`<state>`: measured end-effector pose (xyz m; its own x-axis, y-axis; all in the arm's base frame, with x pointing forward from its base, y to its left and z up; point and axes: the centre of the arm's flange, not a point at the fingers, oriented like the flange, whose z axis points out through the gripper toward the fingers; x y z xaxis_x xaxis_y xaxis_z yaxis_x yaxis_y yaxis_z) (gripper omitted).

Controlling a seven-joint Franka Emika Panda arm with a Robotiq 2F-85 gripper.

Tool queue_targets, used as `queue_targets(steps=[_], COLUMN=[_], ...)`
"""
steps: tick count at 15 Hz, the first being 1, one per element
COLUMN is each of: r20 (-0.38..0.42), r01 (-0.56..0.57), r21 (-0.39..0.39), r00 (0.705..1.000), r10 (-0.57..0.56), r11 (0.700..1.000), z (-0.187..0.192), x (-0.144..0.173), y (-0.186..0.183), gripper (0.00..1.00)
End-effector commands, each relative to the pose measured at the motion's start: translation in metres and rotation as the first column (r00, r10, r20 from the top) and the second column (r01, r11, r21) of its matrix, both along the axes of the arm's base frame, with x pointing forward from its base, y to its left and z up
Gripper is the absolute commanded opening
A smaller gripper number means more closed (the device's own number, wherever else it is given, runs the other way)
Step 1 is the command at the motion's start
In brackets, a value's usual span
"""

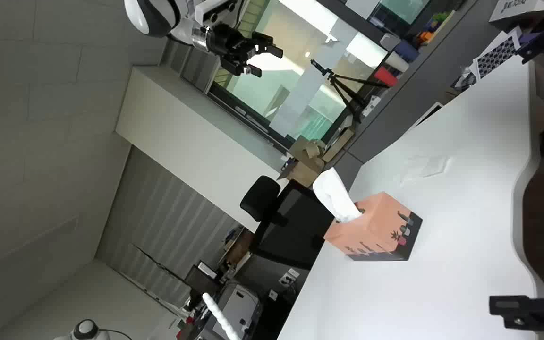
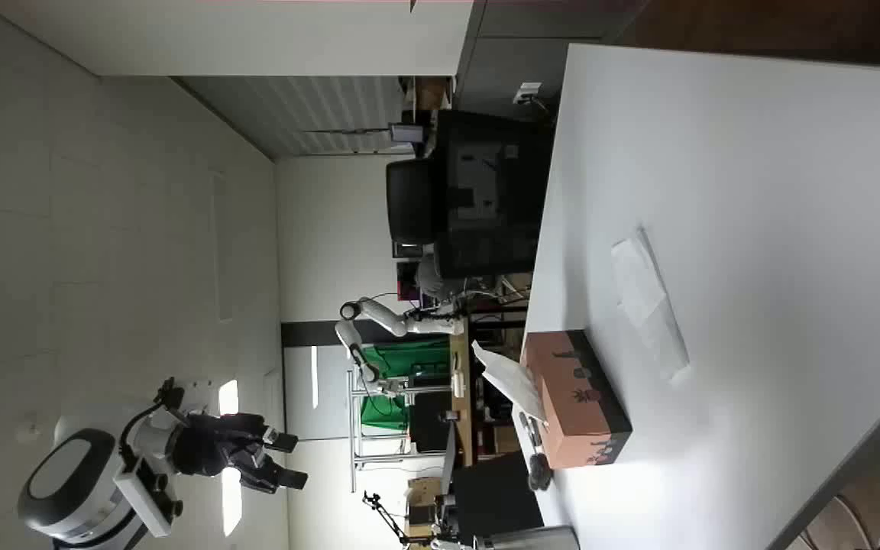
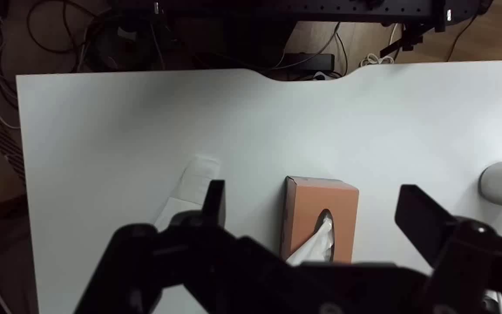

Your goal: Take two tissues from the tissue box and put them on the table

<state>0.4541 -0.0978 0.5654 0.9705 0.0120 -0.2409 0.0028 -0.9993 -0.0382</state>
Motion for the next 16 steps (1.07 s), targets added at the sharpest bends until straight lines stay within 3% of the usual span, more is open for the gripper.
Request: queue_targets(steps=[1,10,12,16], r20=[0.001,0.002,0.088,0.250], r01=[0.000,0.000,0.021,0.024], r21=[0.000,0.000,-0.017,-0.012], r00=[1.000,1.000,0.996,0.968], r10=[0.000,0.000,-0.019,-0.020], r11=[1.000,1.000,1.000,1.000], z=[0.000,0.000,-0.006,-0.042], x=[0.000,0.000,0.003,0.051], y=[0.000,0.000,-0.007,-0.032], gripper=[1.00,1.00,1.00,1.00])
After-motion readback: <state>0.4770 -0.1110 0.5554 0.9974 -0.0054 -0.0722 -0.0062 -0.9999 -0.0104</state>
